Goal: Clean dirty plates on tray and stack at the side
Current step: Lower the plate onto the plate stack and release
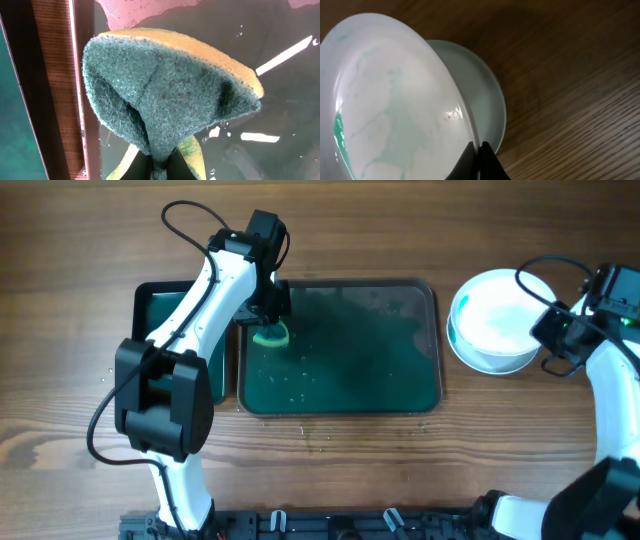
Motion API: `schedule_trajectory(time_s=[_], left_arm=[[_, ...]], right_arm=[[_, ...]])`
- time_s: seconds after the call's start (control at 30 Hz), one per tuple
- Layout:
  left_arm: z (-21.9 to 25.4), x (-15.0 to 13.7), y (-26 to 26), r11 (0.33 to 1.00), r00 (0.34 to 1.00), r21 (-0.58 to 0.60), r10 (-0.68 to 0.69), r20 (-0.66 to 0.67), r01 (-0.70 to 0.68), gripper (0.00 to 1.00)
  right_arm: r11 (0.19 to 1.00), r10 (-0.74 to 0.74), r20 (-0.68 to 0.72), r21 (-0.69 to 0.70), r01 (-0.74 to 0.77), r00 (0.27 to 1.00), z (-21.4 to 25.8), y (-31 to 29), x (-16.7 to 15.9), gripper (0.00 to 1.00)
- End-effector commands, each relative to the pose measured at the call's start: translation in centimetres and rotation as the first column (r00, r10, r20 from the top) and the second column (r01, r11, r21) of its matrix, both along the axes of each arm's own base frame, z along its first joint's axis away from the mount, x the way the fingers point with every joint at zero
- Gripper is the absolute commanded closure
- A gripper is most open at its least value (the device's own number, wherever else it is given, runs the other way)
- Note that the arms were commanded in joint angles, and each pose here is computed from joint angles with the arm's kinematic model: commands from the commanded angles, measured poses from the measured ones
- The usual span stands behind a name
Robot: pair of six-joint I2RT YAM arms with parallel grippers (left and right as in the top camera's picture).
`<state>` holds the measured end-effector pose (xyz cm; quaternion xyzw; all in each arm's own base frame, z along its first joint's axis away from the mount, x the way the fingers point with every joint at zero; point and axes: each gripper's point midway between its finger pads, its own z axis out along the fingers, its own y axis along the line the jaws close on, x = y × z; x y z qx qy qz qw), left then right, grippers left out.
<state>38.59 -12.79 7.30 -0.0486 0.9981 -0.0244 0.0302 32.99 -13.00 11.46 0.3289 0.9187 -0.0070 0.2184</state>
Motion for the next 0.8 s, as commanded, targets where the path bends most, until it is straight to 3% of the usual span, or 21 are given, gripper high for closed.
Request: schedule_trajectory(time_s=[0.0, 0.3, 0.43, 0.6, 0.63, 0.7, 0.77], left_arm=[[0.1, 0.4, -0.4, 1.0, 1.0, -0.016, 0.009, 0.007, -0.009, 0.96], [0.1, 0.6, -0.5, 1.0, 1.0, -0.018, 0.0, 0.019, 0.0, 0.96], [0.8, 1.1, 0.5, 1.0, 0.999, 0.017, -0.007, 0.05, 0.006, 0.96], [4.8, 1.6, 2.3, 1.0, 0.99, -0.005, 0.011, 0.139, -0.01, 0.96], [5.8, 1.5, 2.8, 1.0, 0.987, -0.006, 0.003, 0.159, -0.003, 0.96], [7.6, 1.1, 3.8, 0.999, 0.98, 0.004, -0.053, 0.19, 0.053, 0.96], [8.8, 0.4, 5.0, 0.993, 0.974, 0.027, -0.115, 0.195, 0.112, 0.96]], right_arm=[[1.0, -0.016, -0.06, 0.021, 0.017, 0.998, -2.5, -0.3, 0.1, 0.96], [0.997, -0.034, -0.196, 0.055, 0.046, 0.98, -7.0, -0.3, -0.7, 0.96], [0.995, -0.014, -0.177, 0.096, 0.031, 0.984, -6.6, 0.4, -0.5, 0.69], [0.973, 0.084, -0.077, 0.22, -0.065, 0.993, -3.1, 3.0, 1.1, 0.48], [0.959, 0.146, -0.035, 0.251, -0.133, 0.989, -1.9, 4.0, 1.6, 0.33], [0.932, 0.228, 0.035, 0.283, -0.228, 0.973, 0.2, 5.5, 2.3, 0.13], [0.916, 0.282, 0.073, 0.277, -0.291, 0.957, 1.9, 6.6, 2.5, 0.0]])
